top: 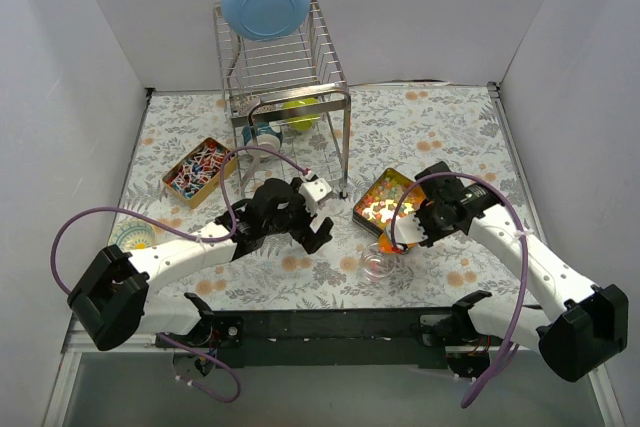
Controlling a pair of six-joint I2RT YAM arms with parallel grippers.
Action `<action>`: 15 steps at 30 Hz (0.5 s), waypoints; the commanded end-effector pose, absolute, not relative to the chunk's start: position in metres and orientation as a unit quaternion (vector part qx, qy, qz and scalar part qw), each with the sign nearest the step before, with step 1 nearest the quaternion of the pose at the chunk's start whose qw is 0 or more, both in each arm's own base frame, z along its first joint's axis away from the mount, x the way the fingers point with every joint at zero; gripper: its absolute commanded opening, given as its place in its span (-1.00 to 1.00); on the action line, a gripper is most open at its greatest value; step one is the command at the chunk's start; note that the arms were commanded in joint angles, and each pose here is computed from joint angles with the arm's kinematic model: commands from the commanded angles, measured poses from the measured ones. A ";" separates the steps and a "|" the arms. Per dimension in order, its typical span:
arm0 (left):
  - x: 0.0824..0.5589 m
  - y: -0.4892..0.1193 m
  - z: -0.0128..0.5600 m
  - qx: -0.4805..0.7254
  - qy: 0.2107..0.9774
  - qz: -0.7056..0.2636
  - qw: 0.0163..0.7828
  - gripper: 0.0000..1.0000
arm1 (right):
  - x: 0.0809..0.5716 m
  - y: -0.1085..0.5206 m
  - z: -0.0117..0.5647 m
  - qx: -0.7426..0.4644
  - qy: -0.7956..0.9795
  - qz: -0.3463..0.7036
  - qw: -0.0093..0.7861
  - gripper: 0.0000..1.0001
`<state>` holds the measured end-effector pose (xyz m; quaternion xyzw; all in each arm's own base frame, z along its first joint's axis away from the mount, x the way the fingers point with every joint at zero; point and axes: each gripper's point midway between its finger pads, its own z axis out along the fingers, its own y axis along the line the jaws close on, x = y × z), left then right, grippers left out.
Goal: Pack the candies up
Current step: Place the fake candies in the packing bottle.
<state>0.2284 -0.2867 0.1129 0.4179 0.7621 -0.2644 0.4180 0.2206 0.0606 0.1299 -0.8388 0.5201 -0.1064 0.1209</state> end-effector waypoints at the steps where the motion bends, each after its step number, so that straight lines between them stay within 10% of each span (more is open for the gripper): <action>1: 0.235 -0.285 0.133 0.411 0.744 -0.272 0.451 0.96 | 0.233 0.053 0.146 -0.825 0.534 -0.156 0.105 -0.97; 15: 0.241 -0.297 0.153 0.399 0.727 -0.299 0.472 0.96 | 0.228 0.059 0.164 -0.849 0.477 -0.210 0.084 -0.97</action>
